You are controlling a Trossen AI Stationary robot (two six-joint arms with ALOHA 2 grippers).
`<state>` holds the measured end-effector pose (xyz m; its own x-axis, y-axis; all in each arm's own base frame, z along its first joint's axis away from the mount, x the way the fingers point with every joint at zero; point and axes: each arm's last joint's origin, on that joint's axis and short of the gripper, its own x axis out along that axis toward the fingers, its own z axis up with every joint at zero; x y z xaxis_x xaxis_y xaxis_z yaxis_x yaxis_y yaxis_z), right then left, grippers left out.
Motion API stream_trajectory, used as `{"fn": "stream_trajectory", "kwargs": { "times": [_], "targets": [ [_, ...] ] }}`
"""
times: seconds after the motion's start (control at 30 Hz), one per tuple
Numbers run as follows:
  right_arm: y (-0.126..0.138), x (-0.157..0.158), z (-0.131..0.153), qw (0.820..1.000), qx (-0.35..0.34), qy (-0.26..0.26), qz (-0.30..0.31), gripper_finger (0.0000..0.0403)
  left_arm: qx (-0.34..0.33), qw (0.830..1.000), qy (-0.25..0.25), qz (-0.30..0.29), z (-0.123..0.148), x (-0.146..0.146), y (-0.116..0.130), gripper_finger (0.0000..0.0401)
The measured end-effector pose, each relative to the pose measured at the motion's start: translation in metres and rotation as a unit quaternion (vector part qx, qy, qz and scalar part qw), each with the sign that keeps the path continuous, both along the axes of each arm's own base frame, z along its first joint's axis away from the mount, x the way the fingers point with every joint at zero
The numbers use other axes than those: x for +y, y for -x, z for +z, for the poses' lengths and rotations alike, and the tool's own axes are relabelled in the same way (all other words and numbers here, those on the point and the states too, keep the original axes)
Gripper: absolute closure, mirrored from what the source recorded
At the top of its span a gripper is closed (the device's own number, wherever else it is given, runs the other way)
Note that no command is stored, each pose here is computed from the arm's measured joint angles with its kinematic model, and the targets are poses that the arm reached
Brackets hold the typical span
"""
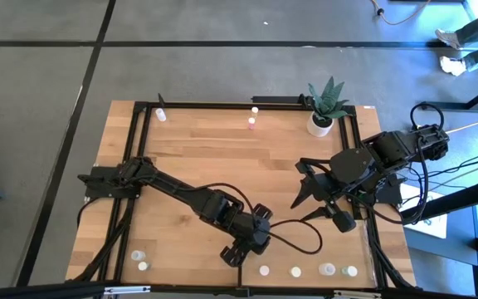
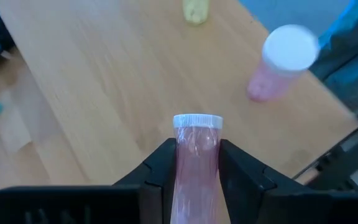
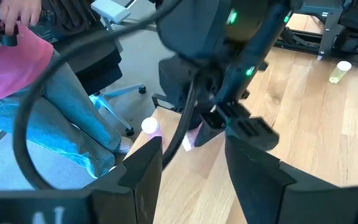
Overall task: Pick and place medicine bottles onto shelf by color
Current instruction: Put the bottom pink pill bottle on the shelf aligned with the other pink pill bottle
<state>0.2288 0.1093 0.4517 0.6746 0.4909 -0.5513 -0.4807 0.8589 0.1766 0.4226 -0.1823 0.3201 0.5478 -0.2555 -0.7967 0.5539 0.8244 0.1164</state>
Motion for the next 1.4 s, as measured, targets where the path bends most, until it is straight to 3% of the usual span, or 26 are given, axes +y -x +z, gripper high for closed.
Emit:
{"fn": "stream_trajectory", "kwargs": {
  "times": [0.3,0.5,0.93,1.27,1.4],
  "targets": [
    [0.0,0.0,0.001,1.0,-0.004,-0.001,0.0,0.0225,-0.005,1.0,0.006,0.011,0.019,0.016,0.008,0.0306],
    [-0.001,0.0,0.001,1.0,-0.006,-0.002,-0.001,0.0225,-0.009,0.999,0.045,0.006,0.036,0.033,0.013,0.0306],
    [-0.001,0.0,0.001,1.0,-0.008,-0.004,-0.001,0.0225,-0.017,0.996,0.082,-0.025,0.049,0.037,0.018,0.0307],
    [-0.002,0.0,0.003,1.0,-0.018,-0.004,-0.009,0.0225,-0.026,0.994,0.105,0.002,0.071,0.073,0.027,0.0307],
    [-0.004,-0.002,0.005,0.998,-0.035,0.011,-0.041,0.0225,-0.045,0.993,0.108,0.008,0.086,0.08,0.038,0.0307]
  ]
}}
